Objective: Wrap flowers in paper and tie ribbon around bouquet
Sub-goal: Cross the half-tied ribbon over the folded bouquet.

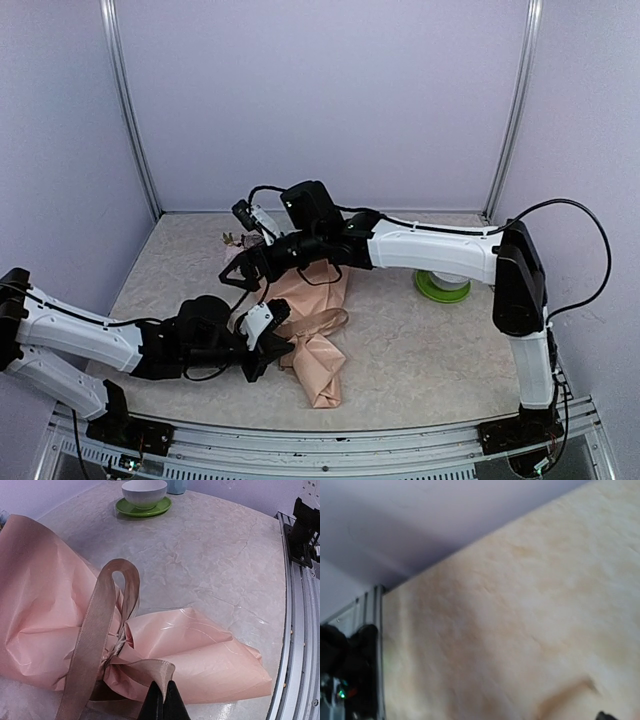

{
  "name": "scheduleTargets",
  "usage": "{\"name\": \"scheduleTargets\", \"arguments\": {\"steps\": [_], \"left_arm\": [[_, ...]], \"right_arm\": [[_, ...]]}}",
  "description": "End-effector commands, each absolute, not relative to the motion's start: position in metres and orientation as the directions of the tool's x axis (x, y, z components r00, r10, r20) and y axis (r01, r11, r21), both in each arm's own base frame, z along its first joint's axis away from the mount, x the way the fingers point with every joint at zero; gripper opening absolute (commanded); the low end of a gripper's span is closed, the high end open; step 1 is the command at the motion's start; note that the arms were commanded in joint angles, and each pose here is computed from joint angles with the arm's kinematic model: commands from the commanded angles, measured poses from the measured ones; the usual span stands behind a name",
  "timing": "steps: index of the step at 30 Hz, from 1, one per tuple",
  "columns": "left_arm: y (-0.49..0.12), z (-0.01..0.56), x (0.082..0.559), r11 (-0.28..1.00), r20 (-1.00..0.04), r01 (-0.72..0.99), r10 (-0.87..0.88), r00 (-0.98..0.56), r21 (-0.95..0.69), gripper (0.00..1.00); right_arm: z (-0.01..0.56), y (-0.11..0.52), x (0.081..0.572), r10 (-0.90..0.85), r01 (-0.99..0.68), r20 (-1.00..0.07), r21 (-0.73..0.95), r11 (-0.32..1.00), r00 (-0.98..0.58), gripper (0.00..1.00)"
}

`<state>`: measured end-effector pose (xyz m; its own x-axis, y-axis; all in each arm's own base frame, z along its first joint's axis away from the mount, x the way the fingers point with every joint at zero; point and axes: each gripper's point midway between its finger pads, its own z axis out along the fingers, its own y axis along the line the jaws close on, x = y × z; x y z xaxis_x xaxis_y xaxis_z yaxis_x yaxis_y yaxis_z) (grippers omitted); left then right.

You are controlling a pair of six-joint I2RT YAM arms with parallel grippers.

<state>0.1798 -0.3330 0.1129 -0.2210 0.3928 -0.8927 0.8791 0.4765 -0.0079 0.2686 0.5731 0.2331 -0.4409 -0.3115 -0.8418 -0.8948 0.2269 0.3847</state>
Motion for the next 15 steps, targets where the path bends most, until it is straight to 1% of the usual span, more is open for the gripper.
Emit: {"name": "scheduleTargets", "arguments": {"steps": [1, 3, 4, 5, 8, 11, 13, 15], "left_arm": [[-0.337, 0.125, 0.182, 0.463, -0.912, 0.883, 0.324, -0.250, -0.078, 0.00], [-0.338, 0.126, 0.184, 0.458, -0.910, 0.884, 0.318, -0.266, -0.098, 0.00], [-0.339, 0.126, 0.185, 0.455, -0.910, 0.885, 0.317, -0.268, -0.102, 0.00], [-0.339, 0.126, 0.185, 0.453, -0.910, 0.885, 0.314, -0.270, -0.107, 0.00], [-0.338, 0.127, 0.186, 0.447, -0.911, 0.887, 0.307, -0.275, -0.117, 0.00], [-0.335, 0.128, 0.189, 0.449, -0.912, 0.884, 0.297, -0.283, -0.127, 0.00], [-0.333, 0.129, 0.190, 0.449, -0.913, 0.884, 0.293, -0.285, -0.132, 0.00], [-0.332, 0.129, 0.191, 0.449, -0.913, 0.884, 0.295, -0.284, -0.130, 0.00]], "right_arm": [[0.282, 0.518, 0.280, -0.256, -0.934, -0.902, 0.310, 0.177, -0.348, 1.00], [0.291, 0.491, 0.280, -0.216, -0.955, -0.934, 0.257, 0.146, -0.284, 1.00], [0.276, 0.475, 0.274, -0.220, -0.961, -0.937, 0.250, 0.122, -0.271, 0.99], [0.279, 0.461, 0.266, -0.192, -0.974, -0.956, 0.211, 0.079, -0.223, 0.94], [0.262, 0.433, 0.232, -0.160, -0.994, -0.983, 0.096, -0.044, -0.088, 0.81], [0.236, 0.422, 0.207, -0.197, -0.987, -0.979, 0.082, -0.140, -0.053, 0.68], [0.217, 0.420, 0.200, -0.223, -0.979, -0.973, 0.091, -0.181, -0.050, 0.62], [0.198, 0.424, 0.196, -0.251, -0.978, -0.968, 0.077, -0.194, -0.026, 0.60]]}}
